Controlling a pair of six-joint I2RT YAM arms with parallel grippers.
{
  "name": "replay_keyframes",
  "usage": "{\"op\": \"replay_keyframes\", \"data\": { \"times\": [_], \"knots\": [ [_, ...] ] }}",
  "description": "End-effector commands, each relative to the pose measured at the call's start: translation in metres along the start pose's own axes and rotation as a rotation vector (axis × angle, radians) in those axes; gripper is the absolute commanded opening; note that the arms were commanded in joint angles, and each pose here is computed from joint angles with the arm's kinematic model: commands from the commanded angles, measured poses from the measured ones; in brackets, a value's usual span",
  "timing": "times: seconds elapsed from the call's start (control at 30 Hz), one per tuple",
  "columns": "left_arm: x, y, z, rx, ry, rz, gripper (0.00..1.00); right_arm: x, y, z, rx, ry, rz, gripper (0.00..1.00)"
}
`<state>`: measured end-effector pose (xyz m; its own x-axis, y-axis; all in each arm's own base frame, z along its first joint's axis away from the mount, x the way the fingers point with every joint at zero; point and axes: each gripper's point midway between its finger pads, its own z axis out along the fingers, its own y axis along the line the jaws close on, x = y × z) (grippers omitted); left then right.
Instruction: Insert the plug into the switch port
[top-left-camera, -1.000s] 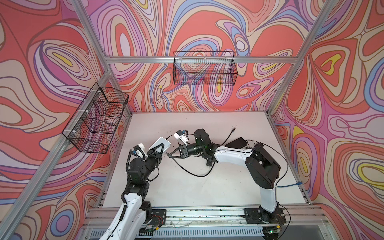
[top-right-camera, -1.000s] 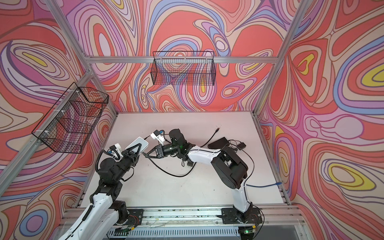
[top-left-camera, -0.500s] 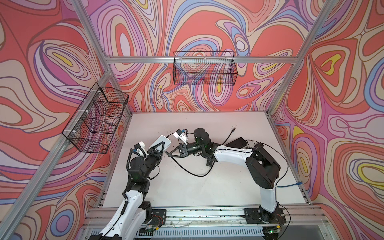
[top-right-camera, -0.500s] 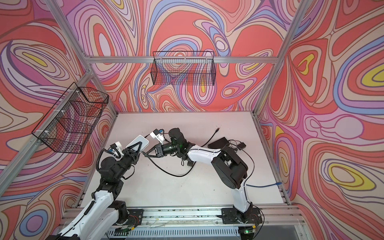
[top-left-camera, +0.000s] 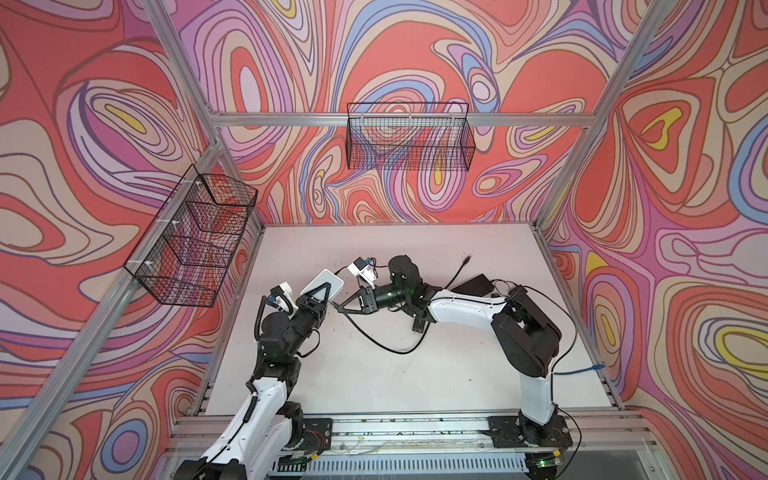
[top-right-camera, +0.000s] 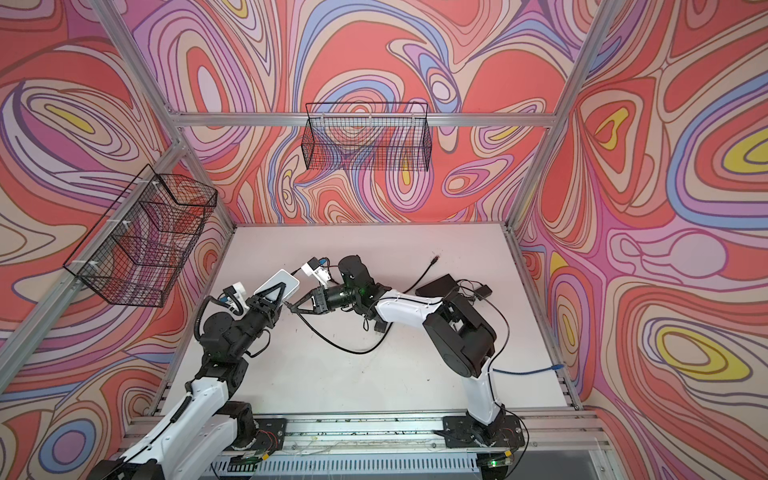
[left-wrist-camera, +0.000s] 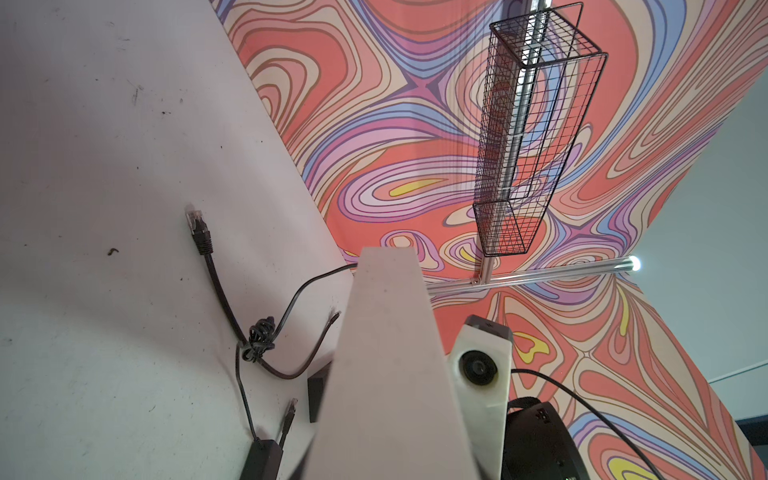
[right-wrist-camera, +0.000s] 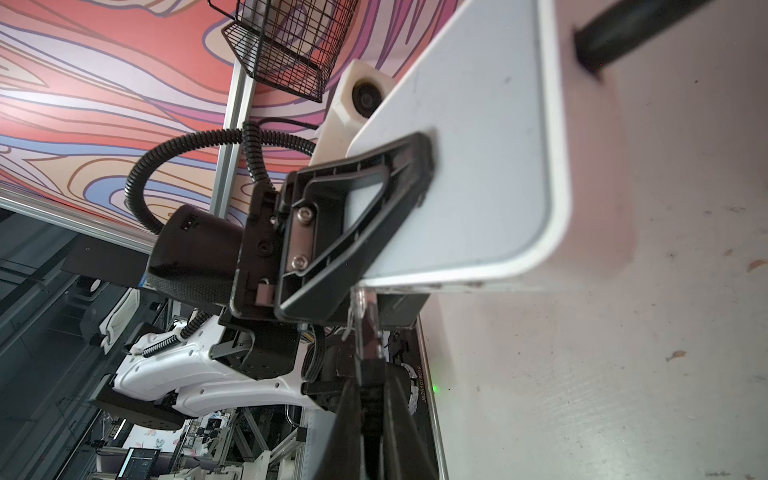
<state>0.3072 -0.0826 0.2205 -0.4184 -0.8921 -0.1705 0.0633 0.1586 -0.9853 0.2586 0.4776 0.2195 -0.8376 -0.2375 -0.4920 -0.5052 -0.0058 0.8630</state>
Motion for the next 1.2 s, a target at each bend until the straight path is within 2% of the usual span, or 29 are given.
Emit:
{"op": "replay_keyframes", "data": {
  "times": [0.0,1.17],
  "knots": [
    [0.0069,-0.0313,0.0001,0.107,0.043,0.025,0.1,-0.0078,0.0072,-0.0072,0.005,-0.033,-0.036,0.0],
    [0.0102,-0.037,0.0036,0.133,0.061,0.028,0.1,-0.0075,0.0093,-0.0095,-0.003,-0.032,-0.036,0.0]
  ]
}}
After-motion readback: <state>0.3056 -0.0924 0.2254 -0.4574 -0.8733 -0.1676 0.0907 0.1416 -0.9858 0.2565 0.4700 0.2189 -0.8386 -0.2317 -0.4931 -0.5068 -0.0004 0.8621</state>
